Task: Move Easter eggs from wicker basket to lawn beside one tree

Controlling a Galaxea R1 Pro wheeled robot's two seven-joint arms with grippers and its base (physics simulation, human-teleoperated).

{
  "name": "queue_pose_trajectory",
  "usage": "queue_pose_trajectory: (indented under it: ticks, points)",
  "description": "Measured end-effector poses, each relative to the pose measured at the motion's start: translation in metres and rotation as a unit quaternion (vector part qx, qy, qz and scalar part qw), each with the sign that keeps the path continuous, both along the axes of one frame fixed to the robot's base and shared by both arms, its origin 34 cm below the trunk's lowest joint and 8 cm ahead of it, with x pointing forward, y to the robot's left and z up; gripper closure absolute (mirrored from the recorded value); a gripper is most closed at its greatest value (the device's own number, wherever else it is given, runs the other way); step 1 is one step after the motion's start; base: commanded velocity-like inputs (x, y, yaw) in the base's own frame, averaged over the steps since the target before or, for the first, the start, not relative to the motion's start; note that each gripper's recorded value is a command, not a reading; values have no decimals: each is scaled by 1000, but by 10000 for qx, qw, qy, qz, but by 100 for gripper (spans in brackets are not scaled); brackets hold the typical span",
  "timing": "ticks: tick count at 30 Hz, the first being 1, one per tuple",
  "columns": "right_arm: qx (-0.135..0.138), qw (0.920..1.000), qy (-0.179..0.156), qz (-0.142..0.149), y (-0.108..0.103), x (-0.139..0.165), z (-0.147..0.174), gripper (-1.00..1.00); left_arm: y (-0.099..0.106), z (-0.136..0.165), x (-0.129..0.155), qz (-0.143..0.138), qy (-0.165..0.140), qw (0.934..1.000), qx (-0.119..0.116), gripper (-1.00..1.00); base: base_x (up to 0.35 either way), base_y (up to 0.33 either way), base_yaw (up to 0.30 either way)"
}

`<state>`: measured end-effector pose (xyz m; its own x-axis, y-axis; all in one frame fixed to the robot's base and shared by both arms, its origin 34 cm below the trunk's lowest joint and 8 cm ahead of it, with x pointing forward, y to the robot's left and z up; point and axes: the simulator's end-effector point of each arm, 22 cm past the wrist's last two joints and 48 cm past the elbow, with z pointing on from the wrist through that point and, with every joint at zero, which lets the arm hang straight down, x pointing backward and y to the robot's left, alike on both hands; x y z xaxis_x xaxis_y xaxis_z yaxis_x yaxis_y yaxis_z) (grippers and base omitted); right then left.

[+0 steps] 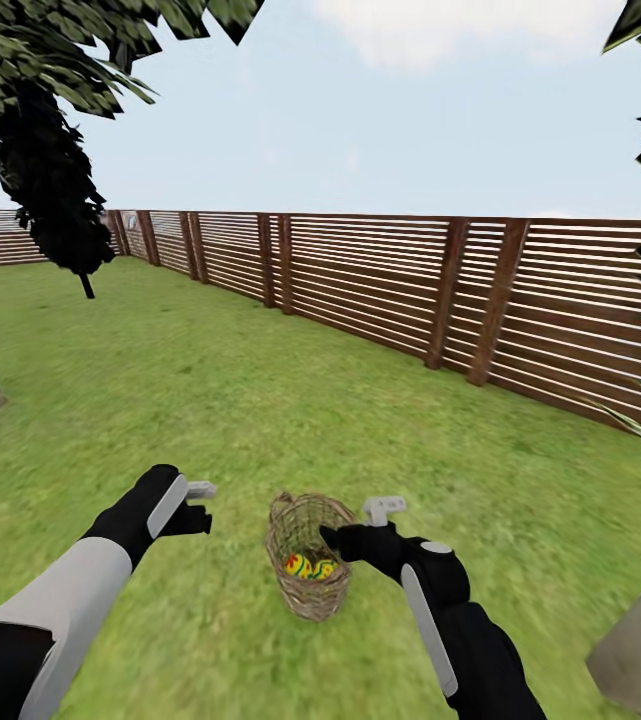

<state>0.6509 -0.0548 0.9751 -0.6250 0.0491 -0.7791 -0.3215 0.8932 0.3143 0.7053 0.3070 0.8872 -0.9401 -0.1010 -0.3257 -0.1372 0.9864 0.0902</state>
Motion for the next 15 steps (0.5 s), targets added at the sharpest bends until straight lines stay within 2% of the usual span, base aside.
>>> queue_pose_trajectory:
  ticks: [15]
  points:
    - [0,10000,5,-19,-2,0,0,-100,-1,0,0,-5,-4,10000,-12,-100,223,178,-15]
